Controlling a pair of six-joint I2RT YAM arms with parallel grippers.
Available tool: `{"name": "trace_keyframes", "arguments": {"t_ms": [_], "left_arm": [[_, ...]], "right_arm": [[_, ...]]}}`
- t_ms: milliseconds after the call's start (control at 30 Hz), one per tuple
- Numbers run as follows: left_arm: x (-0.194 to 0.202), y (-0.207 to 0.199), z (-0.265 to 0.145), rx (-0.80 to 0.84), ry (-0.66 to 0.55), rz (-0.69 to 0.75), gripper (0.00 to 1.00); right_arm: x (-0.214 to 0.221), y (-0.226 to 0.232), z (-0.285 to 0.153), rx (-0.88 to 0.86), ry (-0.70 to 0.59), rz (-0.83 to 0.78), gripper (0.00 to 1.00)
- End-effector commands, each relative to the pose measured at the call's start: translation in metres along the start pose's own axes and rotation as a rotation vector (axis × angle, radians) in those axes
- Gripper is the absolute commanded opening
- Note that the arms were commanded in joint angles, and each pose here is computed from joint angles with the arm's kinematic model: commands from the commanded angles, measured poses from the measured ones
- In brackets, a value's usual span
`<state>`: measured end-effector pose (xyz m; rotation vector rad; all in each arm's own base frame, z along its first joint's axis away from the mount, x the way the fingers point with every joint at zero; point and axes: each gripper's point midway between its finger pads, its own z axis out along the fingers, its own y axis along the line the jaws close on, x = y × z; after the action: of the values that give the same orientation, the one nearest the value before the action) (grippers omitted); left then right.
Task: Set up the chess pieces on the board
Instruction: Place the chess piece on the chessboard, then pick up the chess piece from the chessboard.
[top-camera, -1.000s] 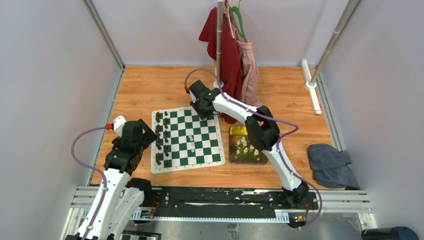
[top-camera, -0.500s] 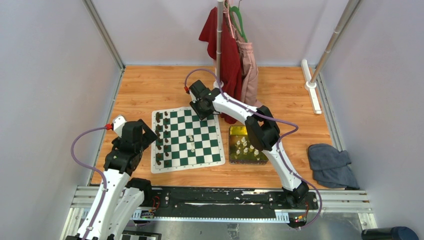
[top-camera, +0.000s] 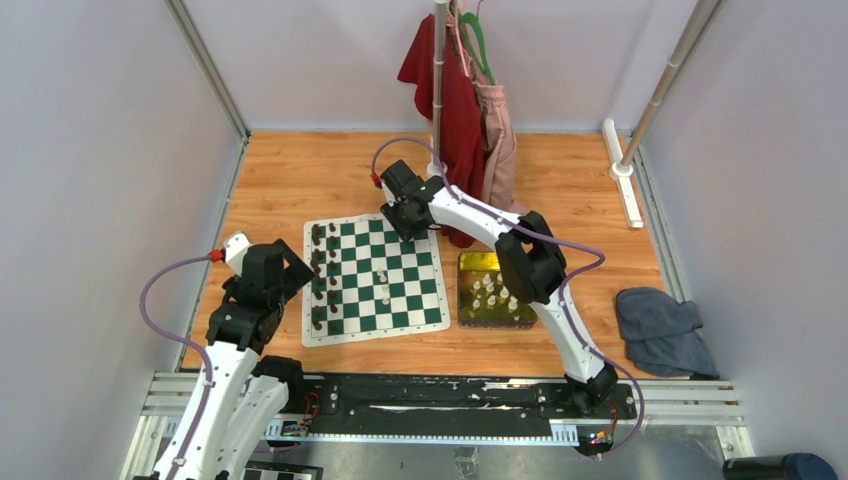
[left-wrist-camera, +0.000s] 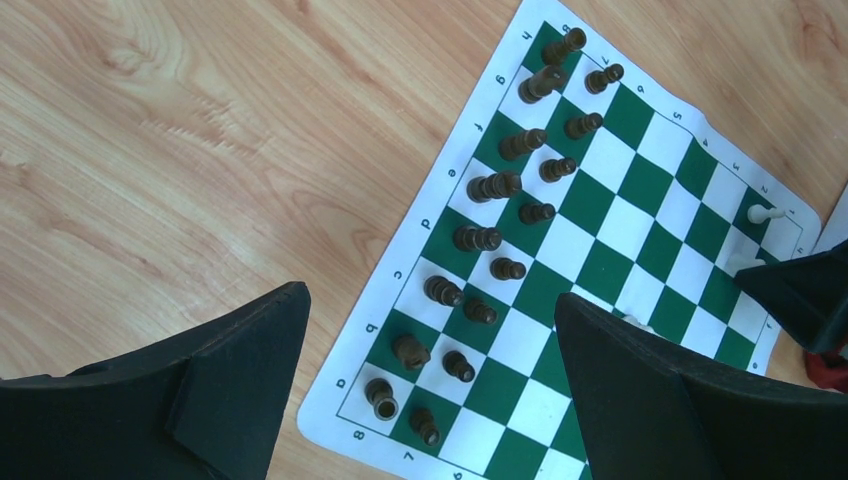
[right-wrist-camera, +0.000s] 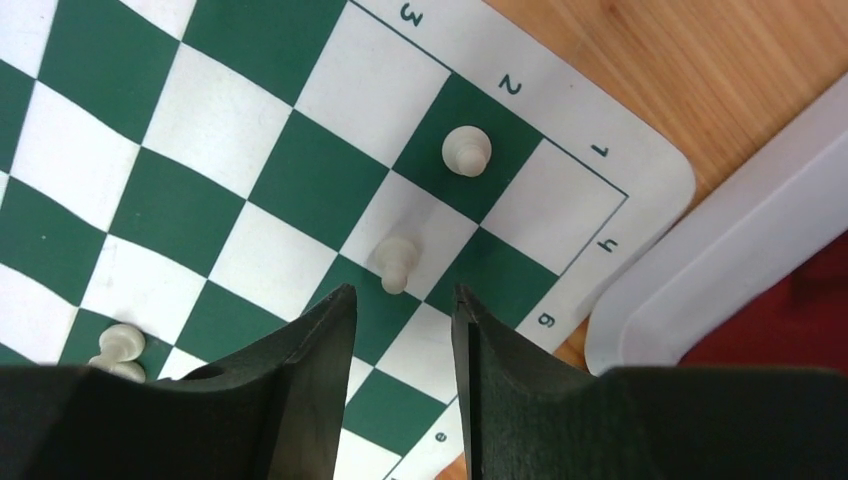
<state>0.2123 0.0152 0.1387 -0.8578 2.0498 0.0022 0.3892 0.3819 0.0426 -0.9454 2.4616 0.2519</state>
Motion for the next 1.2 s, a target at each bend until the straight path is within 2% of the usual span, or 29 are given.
{"name": "trace_keyframes", "arguments": {"t_ms": [0, 267, 633, 967, 1167], "left_arm": [[0.001, 0.005, -0.002, -0.014, 0.002, -0.004, 1.0], [-0.001, 0.005, -0.006, -0.007, -0.002, -0.015, 1.0], [-0.002, 0.006, -0.01, 0.007, -0.02, -0.041, 1.0], [-0.002, 0.007, -0.012, 0.015, -0.028, -0.048, 1.0], [-0.002, 0.007, -0.011, 0.012, -0.025, -0.044, 1.0]], "right_arm": [[-0.009, 0.003, -0.029, 0.029, -0.033, -0.025, 0.45], [-0.003, 0.018, -0.046, 0.021, -0.032, -0.058, 0.45], [0.009, 0.074, -0.067, -0.052, -0.033, -0.147, 0.45], [0.011, 0.111, -0.066, -0.128, -0.026, -0.162, 0.43], [0.012, 0.117, -0.058, -0.146, -0.018, -0.15, 0.42]]}}
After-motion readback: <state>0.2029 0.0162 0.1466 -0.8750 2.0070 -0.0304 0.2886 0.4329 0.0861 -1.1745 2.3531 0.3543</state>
